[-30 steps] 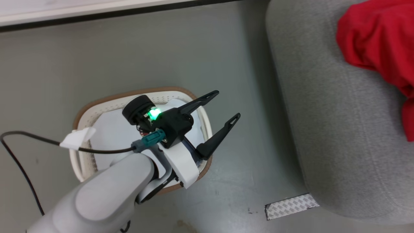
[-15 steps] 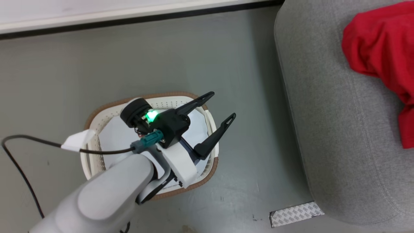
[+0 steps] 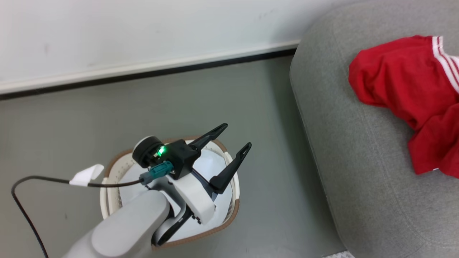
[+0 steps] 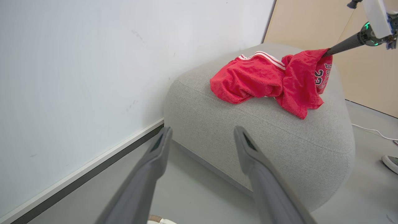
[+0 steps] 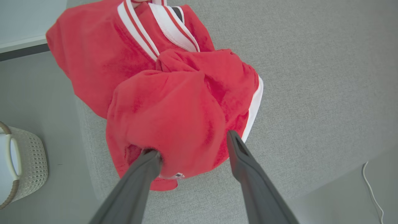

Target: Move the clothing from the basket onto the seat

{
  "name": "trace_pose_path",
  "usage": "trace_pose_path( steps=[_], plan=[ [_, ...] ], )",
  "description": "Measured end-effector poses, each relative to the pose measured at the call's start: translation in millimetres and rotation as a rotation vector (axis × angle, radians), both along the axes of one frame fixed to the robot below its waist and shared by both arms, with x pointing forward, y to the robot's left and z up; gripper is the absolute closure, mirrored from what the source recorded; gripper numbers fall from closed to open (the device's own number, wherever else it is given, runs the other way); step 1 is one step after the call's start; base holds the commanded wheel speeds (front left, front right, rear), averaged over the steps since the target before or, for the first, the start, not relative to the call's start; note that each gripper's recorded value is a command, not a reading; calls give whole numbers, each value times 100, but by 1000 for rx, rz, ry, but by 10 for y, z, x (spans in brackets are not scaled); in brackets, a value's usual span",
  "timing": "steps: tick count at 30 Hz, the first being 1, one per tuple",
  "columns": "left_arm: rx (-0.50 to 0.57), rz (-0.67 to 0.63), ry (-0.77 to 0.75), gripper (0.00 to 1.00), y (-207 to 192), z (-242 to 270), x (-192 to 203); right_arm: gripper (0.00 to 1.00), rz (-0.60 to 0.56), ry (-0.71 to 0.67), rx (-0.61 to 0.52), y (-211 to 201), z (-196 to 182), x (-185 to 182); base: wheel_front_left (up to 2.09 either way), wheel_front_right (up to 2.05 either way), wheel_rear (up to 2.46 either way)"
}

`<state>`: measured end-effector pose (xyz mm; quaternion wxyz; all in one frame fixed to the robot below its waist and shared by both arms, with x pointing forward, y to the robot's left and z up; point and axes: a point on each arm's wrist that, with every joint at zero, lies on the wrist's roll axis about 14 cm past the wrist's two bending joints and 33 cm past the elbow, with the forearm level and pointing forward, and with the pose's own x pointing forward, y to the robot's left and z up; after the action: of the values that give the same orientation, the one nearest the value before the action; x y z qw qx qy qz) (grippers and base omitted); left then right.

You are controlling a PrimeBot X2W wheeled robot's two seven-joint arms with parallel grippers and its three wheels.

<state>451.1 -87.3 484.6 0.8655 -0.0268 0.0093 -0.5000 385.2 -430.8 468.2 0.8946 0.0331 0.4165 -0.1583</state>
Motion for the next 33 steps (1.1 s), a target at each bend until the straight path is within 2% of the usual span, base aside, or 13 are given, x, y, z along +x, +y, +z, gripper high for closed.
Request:
trace_pose_path(
  steps=[6,14,21,26,30,33],
  plan=[
    [-26,42,-31,0,75,236,-102,0,51,-69,7,142,363,-121,0,0,0],
    [-51,165,-78,0,367,551,-175,0,207,-418,-79,546,1226,59,0,0,0],
    [-90,355,-123,0,900,833,-135,0,322,-711,-100,984,1662,178,0,0,0],
    [-112,500,-138,0,1332,927,-144,0,408,-892,-38,1425,1846,264,0,0,0],
    [-140,629,-136,0,1708,963,-154,0,443,-1006,-33,1652,1947,288,0,0,0],
    [-149,741,-136,0,2023,957,-172,0,425,-1087,-4,1772,1941,288,0,0,0]
  ],
)
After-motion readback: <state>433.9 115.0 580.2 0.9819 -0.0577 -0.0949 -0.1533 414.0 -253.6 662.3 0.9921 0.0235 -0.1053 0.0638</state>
